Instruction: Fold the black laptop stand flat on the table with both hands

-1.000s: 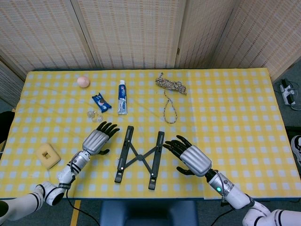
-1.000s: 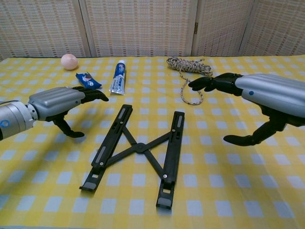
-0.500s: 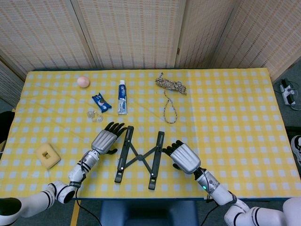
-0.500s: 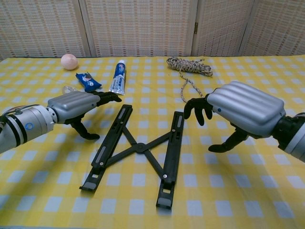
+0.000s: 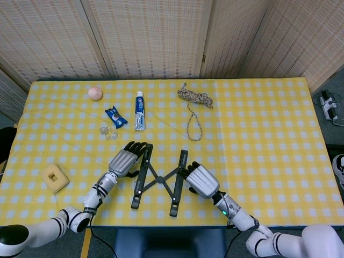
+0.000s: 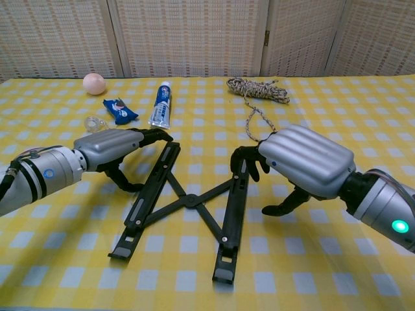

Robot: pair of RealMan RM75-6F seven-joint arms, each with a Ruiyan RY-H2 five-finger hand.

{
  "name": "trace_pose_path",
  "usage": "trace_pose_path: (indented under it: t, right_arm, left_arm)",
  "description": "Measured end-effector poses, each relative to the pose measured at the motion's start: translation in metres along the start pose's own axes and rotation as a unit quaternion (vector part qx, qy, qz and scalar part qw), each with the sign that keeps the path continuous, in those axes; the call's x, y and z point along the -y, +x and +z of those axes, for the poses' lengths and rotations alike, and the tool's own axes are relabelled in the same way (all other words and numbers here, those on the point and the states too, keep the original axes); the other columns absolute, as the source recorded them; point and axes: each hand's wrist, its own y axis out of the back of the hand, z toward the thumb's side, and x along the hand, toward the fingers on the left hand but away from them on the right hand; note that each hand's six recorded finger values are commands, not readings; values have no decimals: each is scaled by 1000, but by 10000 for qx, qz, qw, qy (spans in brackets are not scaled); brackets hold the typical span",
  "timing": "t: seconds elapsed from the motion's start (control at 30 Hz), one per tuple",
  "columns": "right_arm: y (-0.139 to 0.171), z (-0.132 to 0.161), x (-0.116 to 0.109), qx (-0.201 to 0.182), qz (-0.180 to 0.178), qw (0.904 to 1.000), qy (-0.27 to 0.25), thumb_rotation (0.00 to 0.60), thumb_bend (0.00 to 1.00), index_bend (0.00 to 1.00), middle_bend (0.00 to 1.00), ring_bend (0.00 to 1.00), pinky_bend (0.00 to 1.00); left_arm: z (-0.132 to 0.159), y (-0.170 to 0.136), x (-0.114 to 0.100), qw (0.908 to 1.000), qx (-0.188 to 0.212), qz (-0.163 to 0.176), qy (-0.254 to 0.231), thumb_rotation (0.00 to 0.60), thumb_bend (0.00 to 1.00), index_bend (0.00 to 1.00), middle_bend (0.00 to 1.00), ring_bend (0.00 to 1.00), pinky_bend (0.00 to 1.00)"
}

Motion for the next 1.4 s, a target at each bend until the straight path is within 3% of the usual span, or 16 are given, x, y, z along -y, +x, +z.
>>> trace_pose_path:
  t: [0.6, 1.4]
  right_arm:
    - [-12, 8, 19, -282, 15, 9988, 401, 600, 156, 373, 541, 496, 435]
    - [-25, 23, 26, -573, -392, 9951, 697, 600, 155, 373, 544, 499, 434]
  left_arm:
    - [-1, 0, 4, 9996, -59, -74, -278, 600, 236, 73, 41, 0, 0]
    - [1, -3, 12, 9973, -111, -233, -682, 600, 236, 68, 41, 0, 0]
